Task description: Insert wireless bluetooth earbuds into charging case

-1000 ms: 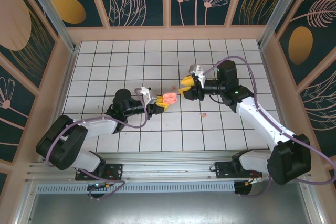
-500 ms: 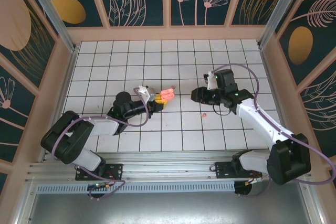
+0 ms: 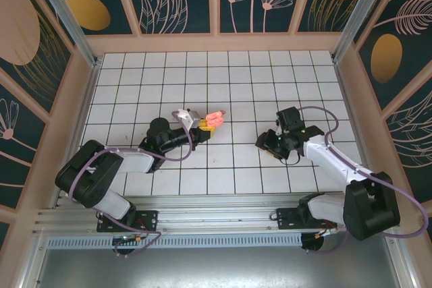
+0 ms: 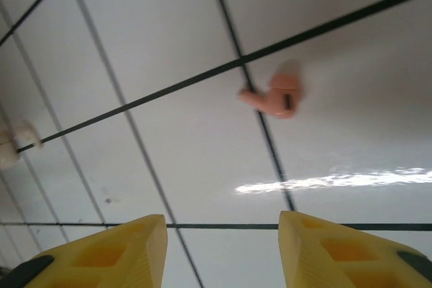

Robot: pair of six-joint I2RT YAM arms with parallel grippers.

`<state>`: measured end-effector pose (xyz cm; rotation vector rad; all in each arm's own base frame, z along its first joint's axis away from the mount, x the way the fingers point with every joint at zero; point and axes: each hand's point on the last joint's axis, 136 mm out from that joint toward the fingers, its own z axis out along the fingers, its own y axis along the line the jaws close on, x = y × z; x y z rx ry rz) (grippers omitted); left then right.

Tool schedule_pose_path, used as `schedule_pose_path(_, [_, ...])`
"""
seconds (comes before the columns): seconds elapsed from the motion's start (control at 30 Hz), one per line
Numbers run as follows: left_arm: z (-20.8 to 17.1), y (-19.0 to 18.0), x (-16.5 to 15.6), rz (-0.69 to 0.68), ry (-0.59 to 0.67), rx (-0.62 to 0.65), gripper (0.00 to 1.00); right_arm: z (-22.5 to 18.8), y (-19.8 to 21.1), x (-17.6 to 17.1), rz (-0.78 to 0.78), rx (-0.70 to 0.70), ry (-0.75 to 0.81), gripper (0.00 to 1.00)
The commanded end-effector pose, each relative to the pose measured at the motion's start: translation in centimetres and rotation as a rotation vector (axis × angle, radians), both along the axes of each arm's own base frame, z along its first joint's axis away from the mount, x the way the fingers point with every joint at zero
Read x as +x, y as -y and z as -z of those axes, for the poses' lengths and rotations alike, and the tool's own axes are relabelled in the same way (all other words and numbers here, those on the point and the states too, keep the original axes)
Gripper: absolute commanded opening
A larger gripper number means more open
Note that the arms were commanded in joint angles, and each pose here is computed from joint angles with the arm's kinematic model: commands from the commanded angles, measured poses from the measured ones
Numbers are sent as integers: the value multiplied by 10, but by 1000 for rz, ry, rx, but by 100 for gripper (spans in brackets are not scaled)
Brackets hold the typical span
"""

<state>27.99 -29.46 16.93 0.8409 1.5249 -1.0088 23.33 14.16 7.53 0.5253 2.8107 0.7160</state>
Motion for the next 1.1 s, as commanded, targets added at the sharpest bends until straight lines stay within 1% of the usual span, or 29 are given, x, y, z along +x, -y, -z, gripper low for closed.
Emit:
schedule_pose_path(0.0, [-8,4,4,6,10,-12,13,15,17,-4,80,-38,-41,49])
schedule_pose_path(0.1, [-7,4,4,3,12,3,13,25,19,-4,92,-22,-58,50])
schedule_pose_path(0.3, [-6,1,7,-23,24,22,13,33,6,3,72,43,-75,47])
schedule_pose_path(0.87, [-2,2,11,-23,25,51,13,45,-5,39,28,34,-56,40])
schedule_pose_path(1.07, [-5,2,10,-23,34,60,13,47,-4,60,17,-6,-23,37])
